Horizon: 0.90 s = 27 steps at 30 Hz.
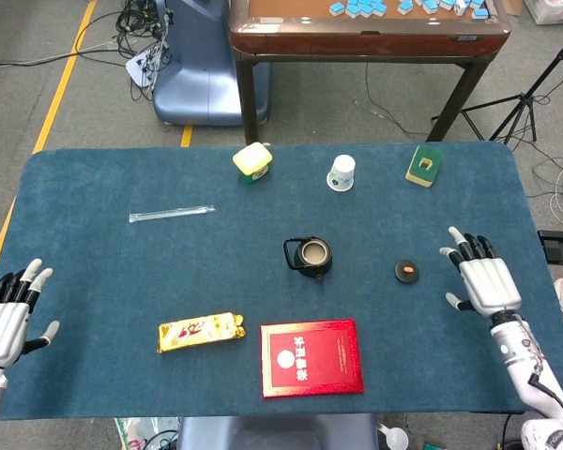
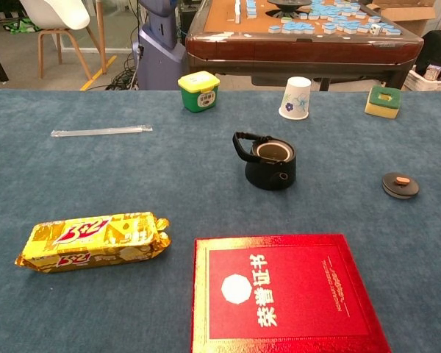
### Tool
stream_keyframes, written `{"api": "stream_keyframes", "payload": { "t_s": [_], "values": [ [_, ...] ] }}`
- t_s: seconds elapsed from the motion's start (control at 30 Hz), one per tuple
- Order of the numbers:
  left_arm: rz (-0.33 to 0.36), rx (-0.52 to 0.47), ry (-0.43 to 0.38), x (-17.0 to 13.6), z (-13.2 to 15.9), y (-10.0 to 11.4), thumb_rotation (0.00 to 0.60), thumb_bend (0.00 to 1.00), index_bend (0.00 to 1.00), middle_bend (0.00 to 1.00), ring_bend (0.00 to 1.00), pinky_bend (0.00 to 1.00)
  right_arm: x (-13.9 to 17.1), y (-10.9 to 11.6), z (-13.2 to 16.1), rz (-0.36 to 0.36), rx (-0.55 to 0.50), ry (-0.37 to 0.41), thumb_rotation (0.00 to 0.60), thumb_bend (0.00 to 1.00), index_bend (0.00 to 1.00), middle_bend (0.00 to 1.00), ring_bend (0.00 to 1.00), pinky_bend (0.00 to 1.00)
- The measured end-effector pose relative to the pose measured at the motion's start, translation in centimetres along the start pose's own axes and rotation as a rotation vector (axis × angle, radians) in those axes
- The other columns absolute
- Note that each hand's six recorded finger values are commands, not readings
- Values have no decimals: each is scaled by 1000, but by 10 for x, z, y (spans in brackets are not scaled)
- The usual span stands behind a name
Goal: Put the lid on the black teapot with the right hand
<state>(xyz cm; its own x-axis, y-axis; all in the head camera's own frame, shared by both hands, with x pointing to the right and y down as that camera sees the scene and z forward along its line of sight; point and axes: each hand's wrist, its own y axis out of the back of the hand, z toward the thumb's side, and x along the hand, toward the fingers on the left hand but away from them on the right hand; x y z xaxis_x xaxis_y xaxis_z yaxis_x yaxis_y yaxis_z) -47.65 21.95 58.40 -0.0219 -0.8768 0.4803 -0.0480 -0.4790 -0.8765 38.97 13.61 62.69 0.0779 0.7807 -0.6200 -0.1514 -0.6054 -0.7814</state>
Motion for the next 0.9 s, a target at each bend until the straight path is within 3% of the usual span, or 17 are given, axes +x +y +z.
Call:
{"api": "stream_keyframes", "payload": {
  "t_s": [0.9],
  "values": [
    [-20,-38,-2,10,-17,-7,600,297,83,0,0,0,-47,-28,18,104,60,-23,600,228,223,0,0,0]
  ]
}}
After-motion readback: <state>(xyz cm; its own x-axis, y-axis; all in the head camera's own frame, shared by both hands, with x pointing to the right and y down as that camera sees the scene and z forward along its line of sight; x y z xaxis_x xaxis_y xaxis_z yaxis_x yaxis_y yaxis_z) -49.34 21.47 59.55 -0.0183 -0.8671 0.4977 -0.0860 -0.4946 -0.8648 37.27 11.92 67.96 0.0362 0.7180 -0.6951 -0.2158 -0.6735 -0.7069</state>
